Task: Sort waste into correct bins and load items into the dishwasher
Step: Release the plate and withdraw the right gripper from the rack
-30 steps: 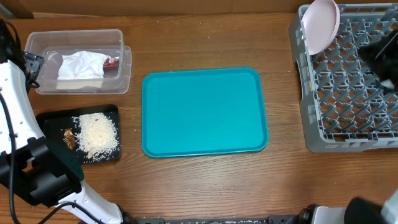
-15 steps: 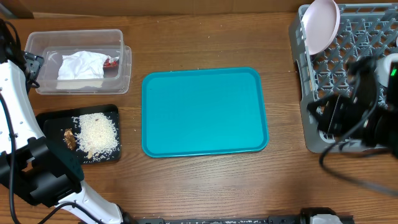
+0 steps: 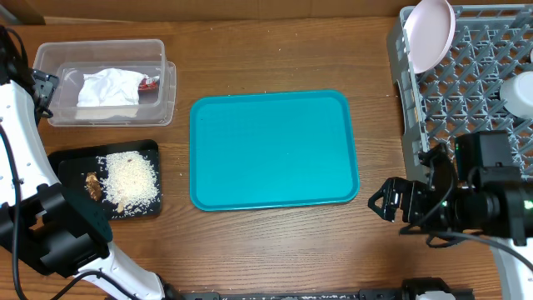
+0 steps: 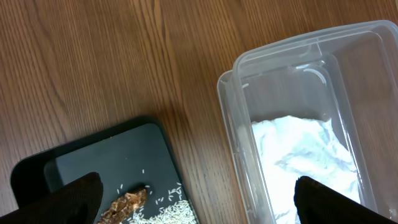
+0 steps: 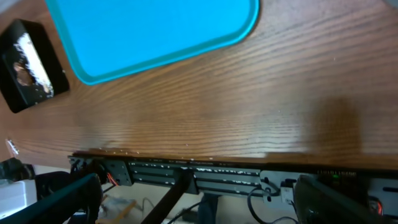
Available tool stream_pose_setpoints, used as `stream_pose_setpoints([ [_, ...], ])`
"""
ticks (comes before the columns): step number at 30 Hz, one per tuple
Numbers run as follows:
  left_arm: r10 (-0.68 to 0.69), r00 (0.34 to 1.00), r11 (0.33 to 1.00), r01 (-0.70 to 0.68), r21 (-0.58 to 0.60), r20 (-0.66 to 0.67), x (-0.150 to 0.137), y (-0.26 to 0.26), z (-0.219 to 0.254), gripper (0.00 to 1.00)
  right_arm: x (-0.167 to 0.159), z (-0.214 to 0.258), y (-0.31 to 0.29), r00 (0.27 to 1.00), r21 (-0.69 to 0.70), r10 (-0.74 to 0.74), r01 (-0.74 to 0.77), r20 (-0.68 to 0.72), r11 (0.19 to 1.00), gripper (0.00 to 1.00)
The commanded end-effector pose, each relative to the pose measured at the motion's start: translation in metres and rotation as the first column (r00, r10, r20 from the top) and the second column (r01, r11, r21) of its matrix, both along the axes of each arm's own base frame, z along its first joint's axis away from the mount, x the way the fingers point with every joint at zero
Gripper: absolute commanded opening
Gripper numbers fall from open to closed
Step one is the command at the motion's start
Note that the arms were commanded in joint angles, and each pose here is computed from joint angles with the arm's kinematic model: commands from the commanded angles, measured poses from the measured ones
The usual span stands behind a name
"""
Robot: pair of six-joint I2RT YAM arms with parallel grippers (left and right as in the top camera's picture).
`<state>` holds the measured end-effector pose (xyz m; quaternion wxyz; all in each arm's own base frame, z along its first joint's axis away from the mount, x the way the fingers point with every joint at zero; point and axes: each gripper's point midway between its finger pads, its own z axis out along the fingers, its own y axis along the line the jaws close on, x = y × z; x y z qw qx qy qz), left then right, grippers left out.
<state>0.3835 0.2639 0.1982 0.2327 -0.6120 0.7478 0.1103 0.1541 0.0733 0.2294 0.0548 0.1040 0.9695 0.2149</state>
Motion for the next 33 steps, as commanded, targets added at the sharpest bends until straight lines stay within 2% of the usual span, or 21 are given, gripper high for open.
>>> stream_pose_setpoints([
  [1, 0.006, 1.0, 1.0, -0.006, 0.029, 0.024, -0.002, 0.003, 0.016, 1.0, 0.002, -0.006, 0.001, 1.0, 0.0, 0.003, -0.003, -0.029, 1.0, 1.0],
  [10, 0.006, 1.0, 1.0, -0.006, 0.029, 0.024, -0.002, 0.003, 0.016, 1.0, 0.011, -0.017, 0.001, 0.995, -0.004, 0.008, -0.008, -0.104, 1.0, 1.0],
  [15, 0.006, 1.0, 1.0, -0.006, 0.029, 0.024, -0.002, 0.003, 0.016, 1.0, 0.02, -0.018, 0.0, 0.997, -0.014, 0.013, -0.014, -0.075, 1.0, 1.0],
  [22, 0.006, 1.0, 1.0, -0.006, 0.029, 0.024, -0.002, 0.003, 0.016, 1.0, 0.043, -0.003, 0.001, 0.99, -0.022, 0.06, -0.057, 0.13, 0.998, 1.0],
  [28, 0.006, 1.0, 1.0, -0.006, 0.029, 0.024, -0.002, 0.003, 0.016, 1.0, 0.048, 0.016, 0.001, 0.941, -0.025, 0.059, -0.054, 0.334, 0.998, 1.0],
  [33, 0.006, 1.0, 1.0, -0.006, 0.029, 0.024, -0.002, 0.003, 0.016, 1.0, 0.044, 0.013, 0.001, 0.875, -0.041, 0.08, -0.069, 0.477, 0.997, 1.0],
])
